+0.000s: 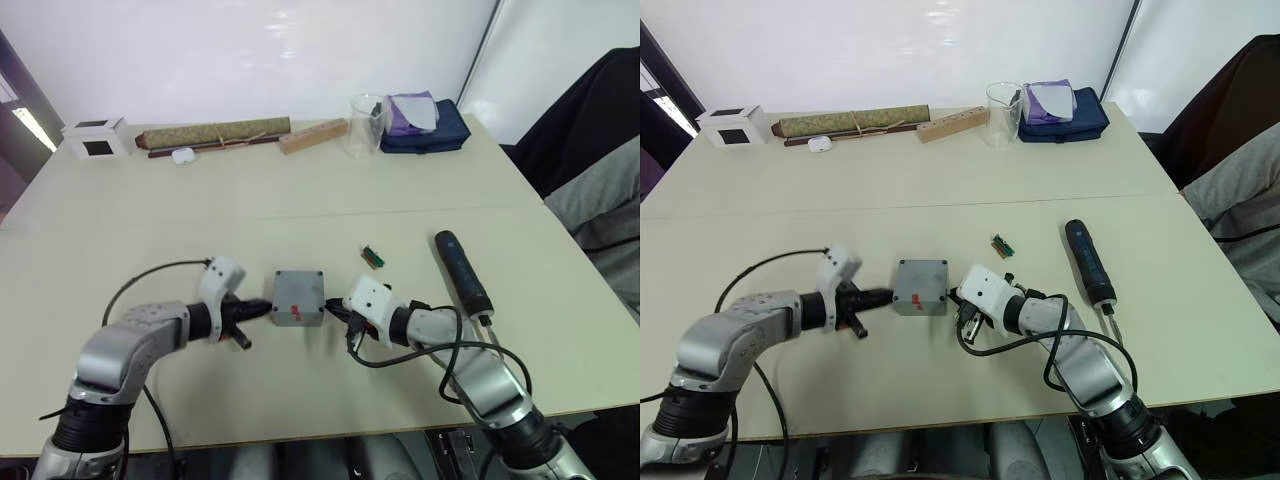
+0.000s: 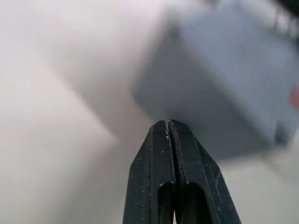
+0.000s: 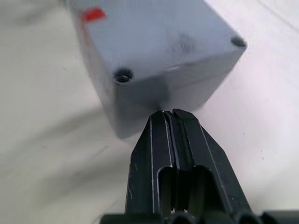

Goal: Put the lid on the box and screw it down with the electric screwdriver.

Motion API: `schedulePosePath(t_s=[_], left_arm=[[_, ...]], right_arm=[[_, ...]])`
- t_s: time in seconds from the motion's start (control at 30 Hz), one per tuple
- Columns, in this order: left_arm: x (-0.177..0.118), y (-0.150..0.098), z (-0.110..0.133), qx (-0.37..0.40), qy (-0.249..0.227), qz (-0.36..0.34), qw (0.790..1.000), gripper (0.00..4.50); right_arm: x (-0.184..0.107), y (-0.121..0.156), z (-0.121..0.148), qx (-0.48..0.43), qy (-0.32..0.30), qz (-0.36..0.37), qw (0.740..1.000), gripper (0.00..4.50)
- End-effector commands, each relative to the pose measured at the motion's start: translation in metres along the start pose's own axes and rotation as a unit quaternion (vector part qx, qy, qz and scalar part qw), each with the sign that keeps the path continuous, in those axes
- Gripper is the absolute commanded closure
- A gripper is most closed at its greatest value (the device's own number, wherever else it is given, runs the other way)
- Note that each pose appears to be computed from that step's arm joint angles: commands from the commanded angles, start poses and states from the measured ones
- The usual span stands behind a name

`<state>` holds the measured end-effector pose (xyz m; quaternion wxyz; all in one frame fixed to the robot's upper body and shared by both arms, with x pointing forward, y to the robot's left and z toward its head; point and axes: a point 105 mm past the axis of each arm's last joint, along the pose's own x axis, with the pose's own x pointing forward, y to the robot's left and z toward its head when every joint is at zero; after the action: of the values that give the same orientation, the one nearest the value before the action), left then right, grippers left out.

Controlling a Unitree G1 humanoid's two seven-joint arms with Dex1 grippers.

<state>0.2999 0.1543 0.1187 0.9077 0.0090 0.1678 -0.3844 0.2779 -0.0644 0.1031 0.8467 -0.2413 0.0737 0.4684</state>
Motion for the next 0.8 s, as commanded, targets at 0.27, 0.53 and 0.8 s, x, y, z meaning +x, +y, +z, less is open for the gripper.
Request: schedulePosePath(t_s=[0.27, 0.53, 0.8], left_arm=[[-0.020, -0.021, 0.079, 0.075, -0.035, -0.155, 0.984, 4.50], [0.001, -0.075, 0.064, 0.196, 0.031, -0.277, 0.940, 4.50], [0.004, -0.078, 0.061, 0.204, 0.035, -0.285, 0.936, 4.50]], right_arm=[[-0.089, -0.037, 0.025, 0.094, -0.065, -0.072, 0.991, 4.45], [-0.105, -0.026, -0.028, 0.137, 0.005, -0.112, 0.984, 2.40], [-0.096, -0.030, -0.040, 0.138, -0.001, -0.130, 0.982, 0.06]])
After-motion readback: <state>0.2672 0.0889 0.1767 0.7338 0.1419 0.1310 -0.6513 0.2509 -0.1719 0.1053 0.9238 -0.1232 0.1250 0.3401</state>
